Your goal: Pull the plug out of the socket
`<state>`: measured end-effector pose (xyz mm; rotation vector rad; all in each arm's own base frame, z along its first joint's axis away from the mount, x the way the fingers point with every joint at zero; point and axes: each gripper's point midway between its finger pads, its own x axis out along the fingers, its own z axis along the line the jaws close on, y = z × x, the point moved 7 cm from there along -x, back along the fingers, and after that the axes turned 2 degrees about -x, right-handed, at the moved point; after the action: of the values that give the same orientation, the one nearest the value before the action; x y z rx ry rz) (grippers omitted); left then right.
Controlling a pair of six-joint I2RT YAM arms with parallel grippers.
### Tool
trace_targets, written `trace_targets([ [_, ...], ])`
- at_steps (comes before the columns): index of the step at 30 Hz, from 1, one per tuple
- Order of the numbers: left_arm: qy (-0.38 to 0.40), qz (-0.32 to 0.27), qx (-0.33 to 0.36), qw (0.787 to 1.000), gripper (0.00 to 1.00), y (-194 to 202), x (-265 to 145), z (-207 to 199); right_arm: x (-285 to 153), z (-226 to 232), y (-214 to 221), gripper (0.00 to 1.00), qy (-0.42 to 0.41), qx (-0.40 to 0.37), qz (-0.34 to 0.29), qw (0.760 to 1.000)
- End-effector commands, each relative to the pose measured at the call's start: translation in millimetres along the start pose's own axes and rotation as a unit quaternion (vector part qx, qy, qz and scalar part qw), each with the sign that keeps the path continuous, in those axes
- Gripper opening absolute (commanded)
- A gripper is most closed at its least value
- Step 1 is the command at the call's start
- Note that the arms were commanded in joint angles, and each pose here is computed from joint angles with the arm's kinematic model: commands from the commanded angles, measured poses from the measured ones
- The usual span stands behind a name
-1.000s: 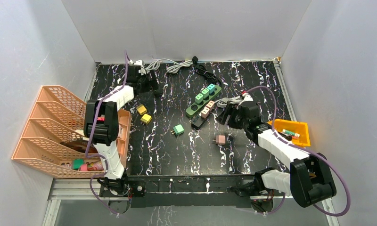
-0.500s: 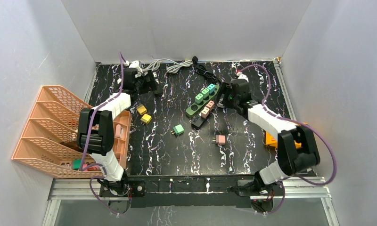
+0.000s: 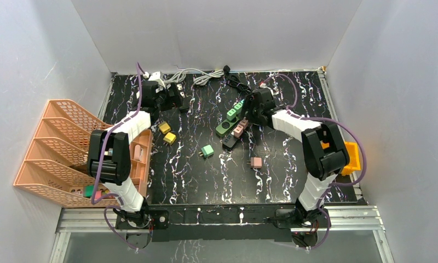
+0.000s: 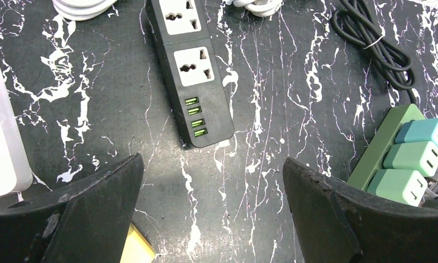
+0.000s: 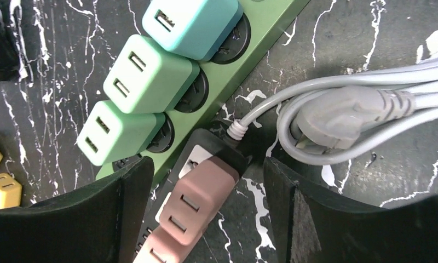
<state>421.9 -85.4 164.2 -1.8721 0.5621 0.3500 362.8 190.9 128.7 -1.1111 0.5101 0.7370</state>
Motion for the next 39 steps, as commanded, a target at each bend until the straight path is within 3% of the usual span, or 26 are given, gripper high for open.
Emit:
trace_targets([
  [1,0.025,-0.032,0.002,0.999,0.98,-16,-16,-10,5,14,-5,0.80,-0.010,0.000,0.008,1.000],
  [6,0.019,-0.026,0.014,0.999,0.98,-11,-14,-10,10,15,6,0.75,-0.003,-0.016,0.029,0.999],
  [10,0.018,-0.022,0.016,0.999,0.98,-8,-10,-10,13,12,10,0.63,0.008,-0.023,0.038,0.999],
  [14,0.017,-0.015,0.016,1.000,0.98,-4,-3,-8,16,11,11,0.39,0.011,-0.025,0.038,0.999],
  [18,0.011,-0.007,0.020,1.000,0.98,-1,5,-6,21,12,9,0.00,0.017,-0.020,0.038,0.999],
  [26,0.002,0.004,0.025,1.000,0.98,-3,22,-3,48,27,-2,0.00,-0.011,0.040,0.022,0.999],
  [33,-0.008,0.013,0.026,1.000,0.98,1,32,1,67,45,-50,0.00,-0.032,0.107,-0.068,0.991],
  [39,0.026,0.021,0.009,0.999,0.98,6,34,-7,86,63,-77,0.00,-0.068,0.120,-0.100,0.985],
])
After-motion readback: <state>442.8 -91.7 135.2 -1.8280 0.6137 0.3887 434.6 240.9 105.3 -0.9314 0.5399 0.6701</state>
